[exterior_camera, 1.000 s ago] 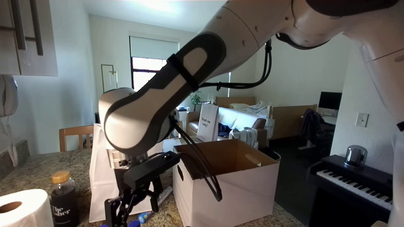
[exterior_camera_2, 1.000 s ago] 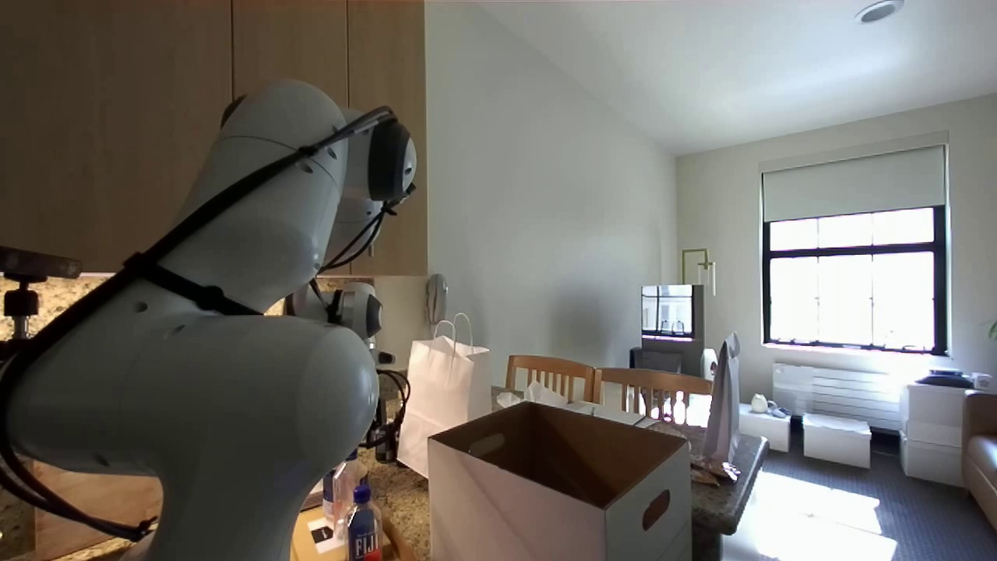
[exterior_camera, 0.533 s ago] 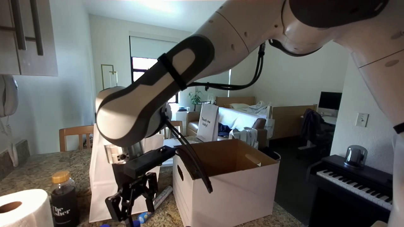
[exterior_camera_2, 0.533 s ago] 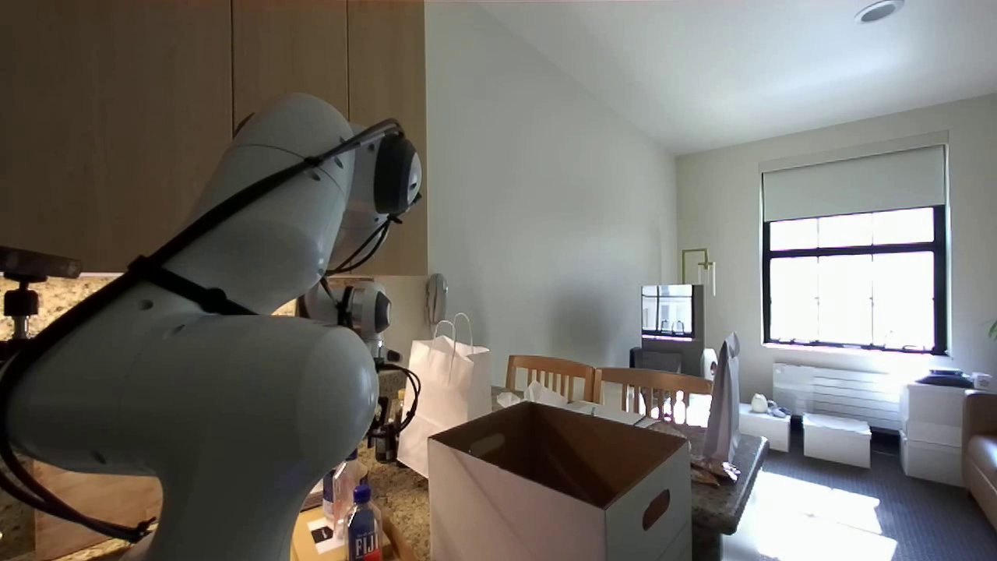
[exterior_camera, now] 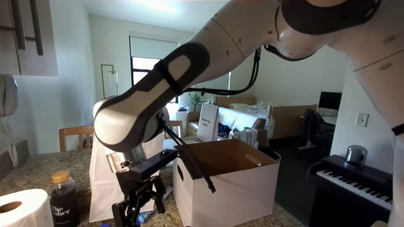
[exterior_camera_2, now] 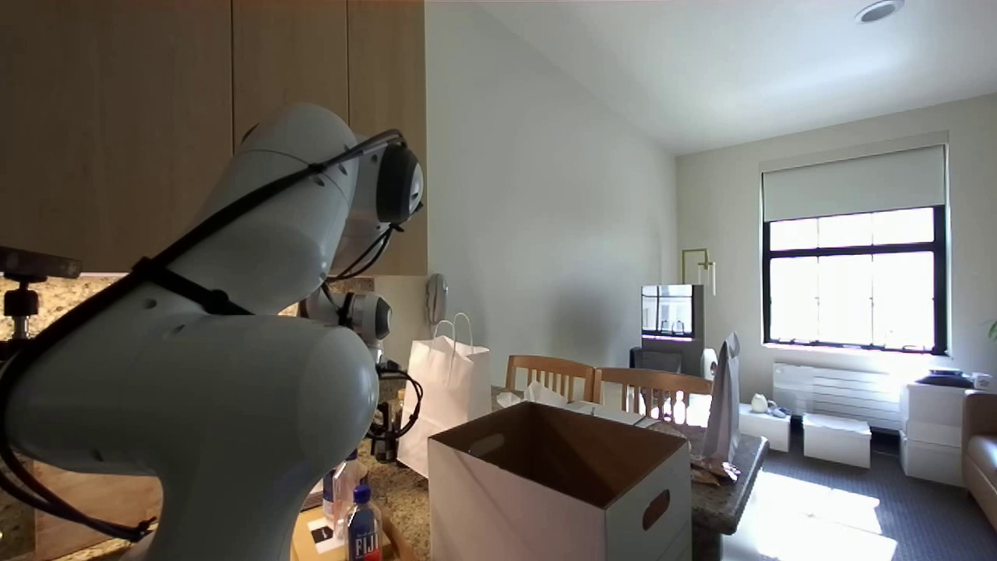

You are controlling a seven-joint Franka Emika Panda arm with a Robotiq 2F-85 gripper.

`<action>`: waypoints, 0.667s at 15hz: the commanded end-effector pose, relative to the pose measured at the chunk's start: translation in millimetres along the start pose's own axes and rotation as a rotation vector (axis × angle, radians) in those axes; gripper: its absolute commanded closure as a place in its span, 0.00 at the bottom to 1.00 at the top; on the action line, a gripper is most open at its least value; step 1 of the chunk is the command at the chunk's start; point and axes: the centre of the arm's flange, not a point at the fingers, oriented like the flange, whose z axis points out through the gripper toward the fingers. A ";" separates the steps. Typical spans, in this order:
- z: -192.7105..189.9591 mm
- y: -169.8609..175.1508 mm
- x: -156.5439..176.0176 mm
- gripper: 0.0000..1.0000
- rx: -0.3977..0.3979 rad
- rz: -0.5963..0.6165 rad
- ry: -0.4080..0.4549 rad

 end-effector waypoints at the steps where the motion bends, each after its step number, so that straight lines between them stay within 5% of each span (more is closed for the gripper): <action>1: -0.7 -5.4 8.6 0.00 0.025 -0.021 -0.006; 6: 3.4 -11.8 19.0 0.00 0.046 -0.009 0.030; 7: 3.5 -12.1 20.5 0.25 0.046 -0.008 0.043; 10: 0.6 -9.5 24.3 0.40 0.052 -0.003 0.055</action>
